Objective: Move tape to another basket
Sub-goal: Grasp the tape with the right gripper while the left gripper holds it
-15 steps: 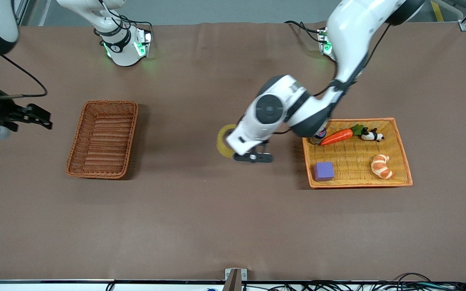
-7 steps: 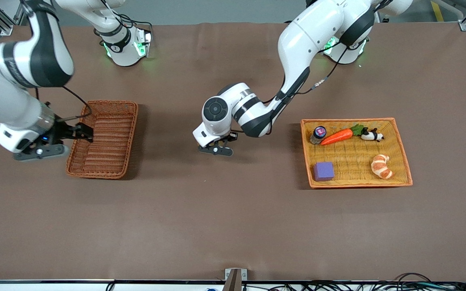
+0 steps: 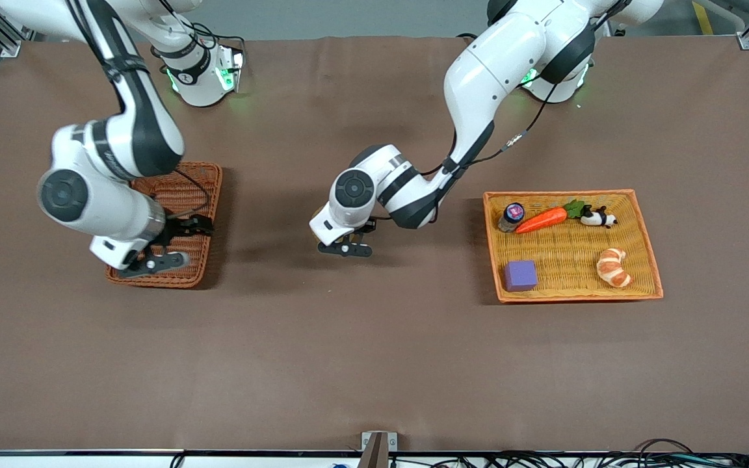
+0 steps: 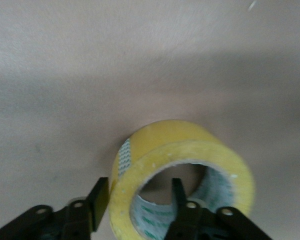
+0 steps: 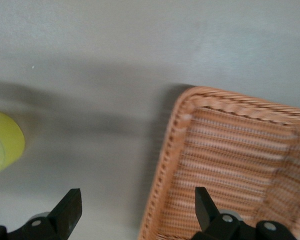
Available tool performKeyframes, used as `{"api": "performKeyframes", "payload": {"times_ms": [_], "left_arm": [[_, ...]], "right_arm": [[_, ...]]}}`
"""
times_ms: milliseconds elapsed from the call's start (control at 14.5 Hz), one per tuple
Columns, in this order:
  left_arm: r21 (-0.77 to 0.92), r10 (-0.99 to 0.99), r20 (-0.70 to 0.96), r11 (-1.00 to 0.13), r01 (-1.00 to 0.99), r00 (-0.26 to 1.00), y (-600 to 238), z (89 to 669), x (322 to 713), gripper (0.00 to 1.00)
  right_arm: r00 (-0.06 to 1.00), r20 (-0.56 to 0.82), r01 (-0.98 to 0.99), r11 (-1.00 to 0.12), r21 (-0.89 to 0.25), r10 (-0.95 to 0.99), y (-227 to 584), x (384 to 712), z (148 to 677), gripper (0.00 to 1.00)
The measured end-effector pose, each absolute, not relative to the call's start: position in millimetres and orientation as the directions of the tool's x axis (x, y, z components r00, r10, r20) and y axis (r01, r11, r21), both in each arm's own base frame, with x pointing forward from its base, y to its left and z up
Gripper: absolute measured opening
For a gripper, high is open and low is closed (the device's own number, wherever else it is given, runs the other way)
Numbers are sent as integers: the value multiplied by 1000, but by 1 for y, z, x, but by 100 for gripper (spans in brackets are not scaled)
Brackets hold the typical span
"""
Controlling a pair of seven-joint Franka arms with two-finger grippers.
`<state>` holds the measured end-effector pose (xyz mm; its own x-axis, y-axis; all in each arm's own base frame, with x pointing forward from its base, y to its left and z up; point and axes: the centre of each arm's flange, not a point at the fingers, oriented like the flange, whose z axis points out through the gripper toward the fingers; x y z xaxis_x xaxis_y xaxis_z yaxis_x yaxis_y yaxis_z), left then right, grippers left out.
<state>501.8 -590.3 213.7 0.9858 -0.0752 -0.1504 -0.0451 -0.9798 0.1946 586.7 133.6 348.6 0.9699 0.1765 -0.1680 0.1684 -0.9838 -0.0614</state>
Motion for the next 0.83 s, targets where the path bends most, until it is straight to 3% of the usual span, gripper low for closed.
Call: {"api": "performKeyframes", "payload": {"times_ms": [275,550,826], "left_arm": [[152,-36,-186,-988,-7,982,-548,302,535,100],[107,8,-191,-994,29,982,-470,393,571,100],[110,23,-146,-993,40,989,-371,445,605,100]], "right_arm": [[976,-176,115,-991,-73,126,209,571,322,100],[989,-144,29,-995,-97,43,288,539,281,100],[990,-141,-7,-997,-81,4,341,512,240,100]]}}
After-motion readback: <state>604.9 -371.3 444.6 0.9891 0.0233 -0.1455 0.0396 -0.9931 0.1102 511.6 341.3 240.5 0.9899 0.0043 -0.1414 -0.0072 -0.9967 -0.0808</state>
